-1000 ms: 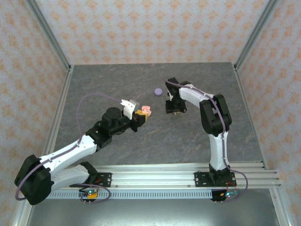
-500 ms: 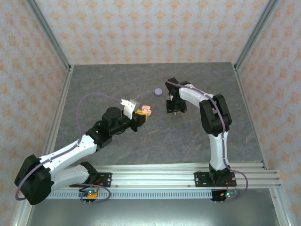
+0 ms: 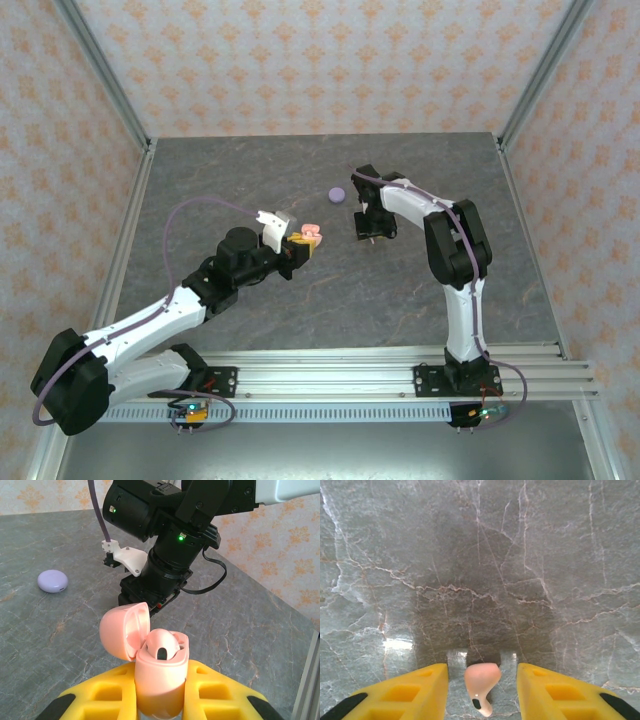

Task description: Insert wireless bluetooth earbuds into charging case

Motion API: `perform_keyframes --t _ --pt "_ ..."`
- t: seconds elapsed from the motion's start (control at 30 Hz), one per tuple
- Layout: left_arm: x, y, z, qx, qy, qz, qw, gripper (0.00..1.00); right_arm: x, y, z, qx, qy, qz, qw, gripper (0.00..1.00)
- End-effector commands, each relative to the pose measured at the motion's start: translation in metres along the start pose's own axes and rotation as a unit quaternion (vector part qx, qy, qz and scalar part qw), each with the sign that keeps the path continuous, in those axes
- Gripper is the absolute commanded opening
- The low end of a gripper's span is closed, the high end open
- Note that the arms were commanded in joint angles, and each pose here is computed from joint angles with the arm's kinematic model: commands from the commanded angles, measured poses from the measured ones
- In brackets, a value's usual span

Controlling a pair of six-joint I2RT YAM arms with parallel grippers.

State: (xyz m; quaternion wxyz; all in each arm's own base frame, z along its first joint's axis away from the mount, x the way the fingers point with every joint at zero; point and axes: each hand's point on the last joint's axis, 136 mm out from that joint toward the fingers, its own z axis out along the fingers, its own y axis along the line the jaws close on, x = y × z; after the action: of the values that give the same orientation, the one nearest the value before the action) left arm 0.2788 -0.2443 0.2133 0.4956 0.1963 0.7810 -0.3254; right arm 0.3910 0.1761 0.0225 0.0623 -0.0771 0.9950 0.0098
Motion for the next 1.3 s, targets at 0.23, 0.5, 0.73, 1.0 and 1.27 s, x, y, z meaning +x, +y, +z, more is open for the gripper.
perform_keyframes --t 0.23,0.5,0.73,1.0,1.27 --pt "-0.014 -0.007 0.000 0.008 -0.015 0.014 1.000 0.15 -0.011 -0.004 -0.003 0.019 -0.012 -0.007 1.000 0.41" --pt "-0.014 -0.007 0.001 0.009 -0.014 0.013 1.000 0.15 -0.008 -0.003 0.003 0.018 0.000 -0.008 1.000 0.37" --pt "-0.014 -0.007 0.002 0.008 -0.013 0.013 1.000 0.15 0.000 -0.006 0.010 0.023 0.015 -0.009 1.000 0.34" --pt "-0.015 -0.007 0.001 0.009 -0.014 0.014 1.000 0.15 0.007 -0.010 0.022 0.034 0.033 -0.003 0.999 0.26" --pt "-0.015 -0.008 0.001 0.009 -0.014 0.014 1.000 0.15 0.010 -0.016 0.024 0.051 0.035 0.000 0.998 0.25"
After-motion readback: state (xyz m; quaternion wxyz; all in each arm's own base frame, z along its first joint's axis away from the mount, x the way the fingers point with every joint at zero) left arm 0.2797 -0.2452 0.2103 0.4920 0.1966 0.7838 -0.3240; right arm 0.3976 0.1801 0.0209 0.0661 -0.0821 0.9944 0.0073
